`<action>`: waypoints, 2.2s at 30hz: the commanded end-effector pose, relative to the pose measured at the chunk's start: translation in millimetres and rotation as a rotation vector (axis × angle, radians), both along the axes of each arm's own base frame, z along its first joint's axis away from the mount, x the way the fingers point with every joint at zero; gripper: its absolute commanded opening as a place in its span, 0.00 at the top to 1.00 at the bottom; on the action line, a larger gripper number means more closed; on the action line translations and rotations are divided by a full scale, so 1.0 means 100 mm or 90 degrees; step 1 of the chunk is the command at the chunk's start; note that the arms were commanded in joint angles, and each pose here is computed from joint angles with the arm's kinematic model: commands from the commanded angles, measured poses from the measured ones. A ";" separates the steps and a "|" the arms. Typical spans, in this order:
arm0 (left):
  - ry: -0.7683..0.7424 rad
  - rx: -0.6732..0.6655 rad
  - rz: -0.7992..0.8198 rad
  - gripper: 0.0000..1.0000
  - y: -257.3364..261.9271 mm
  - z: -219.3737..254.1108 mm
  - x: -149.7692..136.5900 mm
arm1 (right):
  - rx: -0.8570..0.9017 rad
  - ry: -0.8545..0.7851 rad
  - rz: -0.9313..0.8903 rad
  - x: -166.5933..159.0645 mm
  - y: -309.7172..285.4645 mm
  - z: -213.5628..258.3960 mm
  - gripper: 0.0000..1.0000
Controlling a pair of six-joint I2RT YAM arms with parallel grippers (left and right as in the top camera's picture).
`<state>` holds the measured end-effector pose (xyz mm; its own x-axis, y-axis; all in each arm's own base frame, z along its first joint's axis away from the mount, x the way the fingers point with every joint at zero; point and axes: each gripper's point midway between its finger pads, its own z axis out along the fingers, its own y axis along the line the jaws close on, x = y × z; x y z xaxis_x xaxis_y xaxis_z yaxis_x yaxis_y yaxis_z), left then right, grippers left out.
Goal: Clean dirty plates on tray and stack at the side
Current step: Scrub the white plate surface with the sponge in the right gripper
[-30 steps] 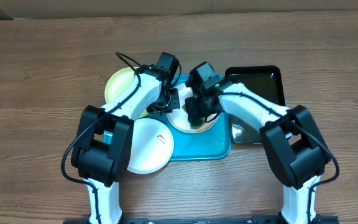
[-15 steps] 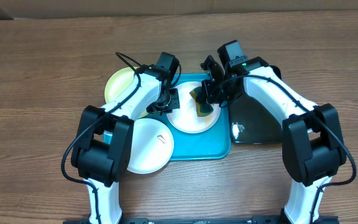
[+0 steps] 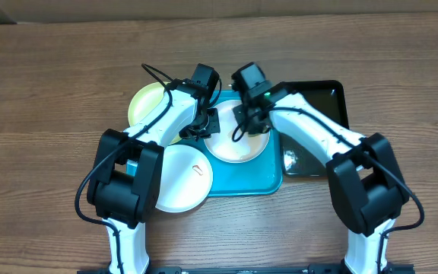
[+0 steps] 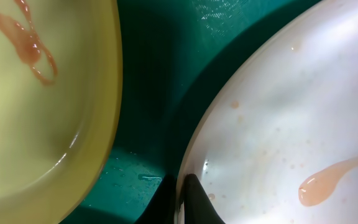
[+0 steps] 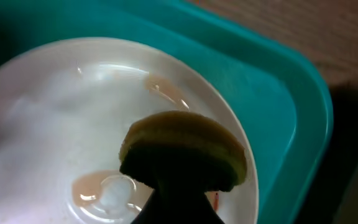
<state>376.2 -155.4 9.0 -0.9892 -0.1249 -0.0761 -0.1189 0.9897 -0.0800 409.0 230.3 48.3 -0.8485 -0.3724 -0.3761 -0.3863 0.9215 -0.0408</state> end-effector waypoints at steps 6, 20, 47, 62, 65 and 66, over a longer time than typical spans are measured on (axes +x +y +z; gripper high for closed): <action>0.028 0.017 -0.002 0.96 0.07 -0.13 -0.09 | 0.058 -0.072 -0.029 0.29 0.02 0.30 0.96; 0.027 0.016 -0.002 0.96 0.07 -0.13 -0.08 | 0.172 -0.063 0.008 0.42 0.10 0.34 0.96; 0.025 0.016 -0.002 0.96 0.06 -0.13 -0.08 | 0.191 -0.027 0.293 0.08 0.29 0.29 0.96; 0.026 0.016 -0.002 0.96 0.06 -0.13 -0.08 | 0.226 -0.030 0.280 0.27 0.22 0.09 0.96; 0.025 0.016 -0.002 0.96 0.06 -0.13 -0.08 | 0.240 -0.037 0.288 0.27 0.26 0.12 0.96; 0.026 0.016 -0.002 0.96 0.06 -0.13 -0.08 | 0.240 -0.037 0.288 0.28 0.26 0.12 0.96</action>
